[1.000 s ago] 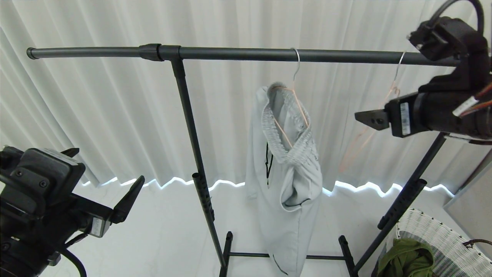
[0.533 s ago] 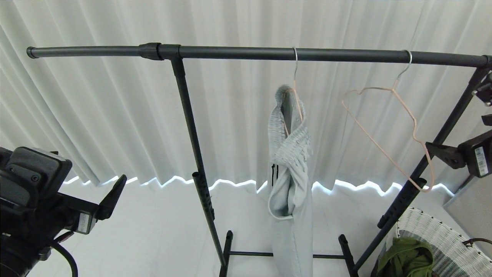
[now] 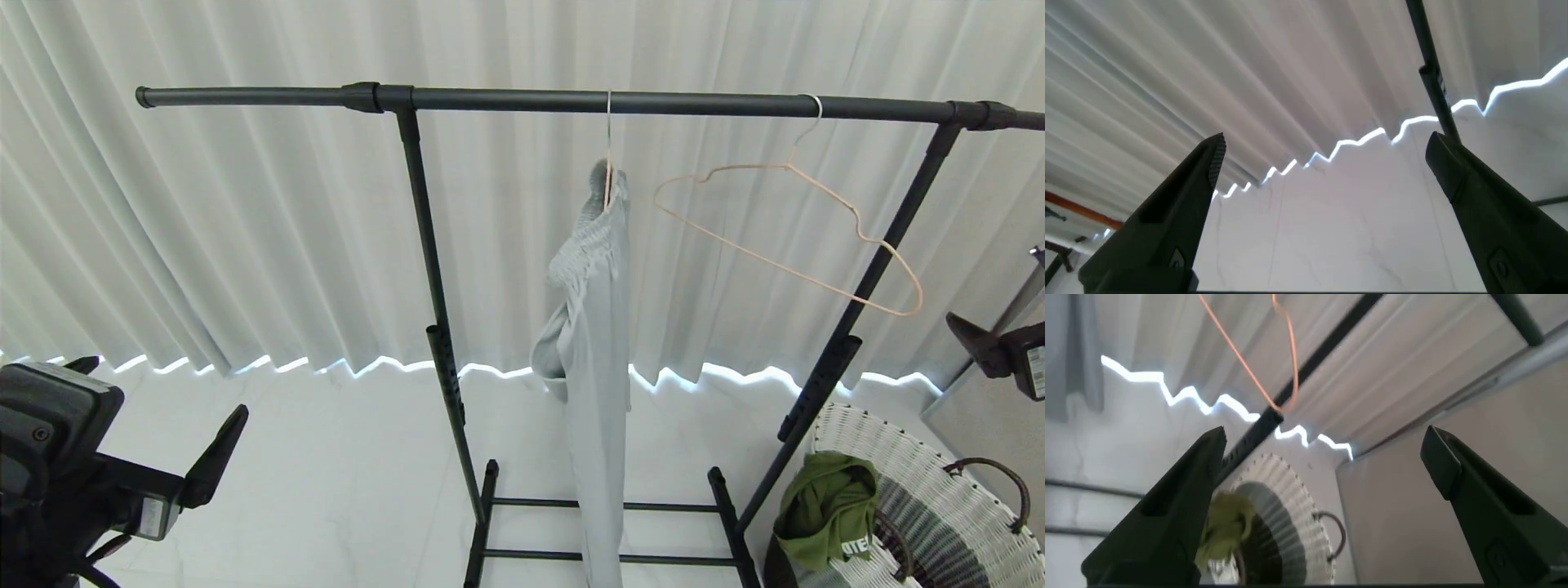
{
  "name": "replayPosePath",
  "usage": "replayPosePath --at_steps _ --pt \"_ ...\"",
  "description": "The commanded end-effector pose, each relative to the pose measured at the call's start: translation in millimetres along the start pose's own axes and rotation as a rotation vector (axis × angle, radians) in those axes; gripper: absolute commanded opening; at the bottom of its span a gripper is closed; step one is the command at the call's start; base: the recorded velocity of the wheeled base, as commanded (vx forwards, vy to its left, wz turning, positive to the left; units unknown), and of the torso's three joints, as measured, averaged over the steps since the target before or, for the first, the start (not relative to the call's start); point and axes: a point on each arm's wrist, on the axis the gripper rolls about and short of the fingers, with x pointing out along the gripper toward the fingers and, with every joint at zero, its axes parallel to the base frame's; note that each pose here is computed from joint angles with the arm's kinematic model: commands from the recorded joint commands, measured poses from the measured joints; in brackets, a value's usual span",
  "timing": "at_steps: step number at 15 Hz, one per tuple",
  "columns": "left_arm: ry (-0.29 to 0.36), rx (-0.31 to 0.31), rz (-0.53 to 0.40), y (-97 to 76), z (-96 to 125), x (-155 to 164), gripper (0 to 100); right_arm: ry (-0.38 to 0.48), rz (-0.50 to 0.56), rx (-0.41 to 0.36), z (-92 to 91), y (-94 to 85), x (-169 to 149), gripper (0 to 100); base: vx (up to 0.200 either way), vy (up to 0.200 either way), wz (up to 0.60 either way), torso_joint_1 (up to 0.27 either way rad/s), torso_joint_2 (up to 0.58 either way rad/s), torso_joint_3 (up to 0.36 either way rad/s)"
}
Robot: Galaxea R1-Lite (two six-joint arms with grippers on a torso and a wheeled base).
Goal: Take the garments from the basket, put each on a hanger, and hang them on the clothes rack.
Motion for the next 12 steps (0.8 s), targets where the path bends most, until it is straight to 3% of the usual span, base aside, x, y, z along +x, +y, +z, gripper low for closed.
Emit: replayPosePath --at_steps 1,3,10,12 --pt "-0.005 -0.003 0.004 0.9 -2 -4 100 0.015 0.003 -0.006 -4.8 1.7 0 100 -0.2 0.0 0.0 -0.002 -0.01 0.007" --pt "-0.004 -0.003 0.005 1.3 -2 -4 100 0.018 -0.003 -0.006 -5.3 0.7 0 100 -0.2 0.0 0.0 0.002 0.0 0.01" --pt "-0.003 -0.002 0.005 1.1 -2 -4 100 0.057 -0.002 -0.049 -23.9 2.3 -8 100 0.0 0.0 0.0 0.0 0.0 0.0" --pt "-0.005 -0.003 0.006 1.5 -2 -4 100 0.061 0.0 -0.053 -26.5 2.8 -10 100 0.0 0.0 0.0 -0.117 0.27 0.154"
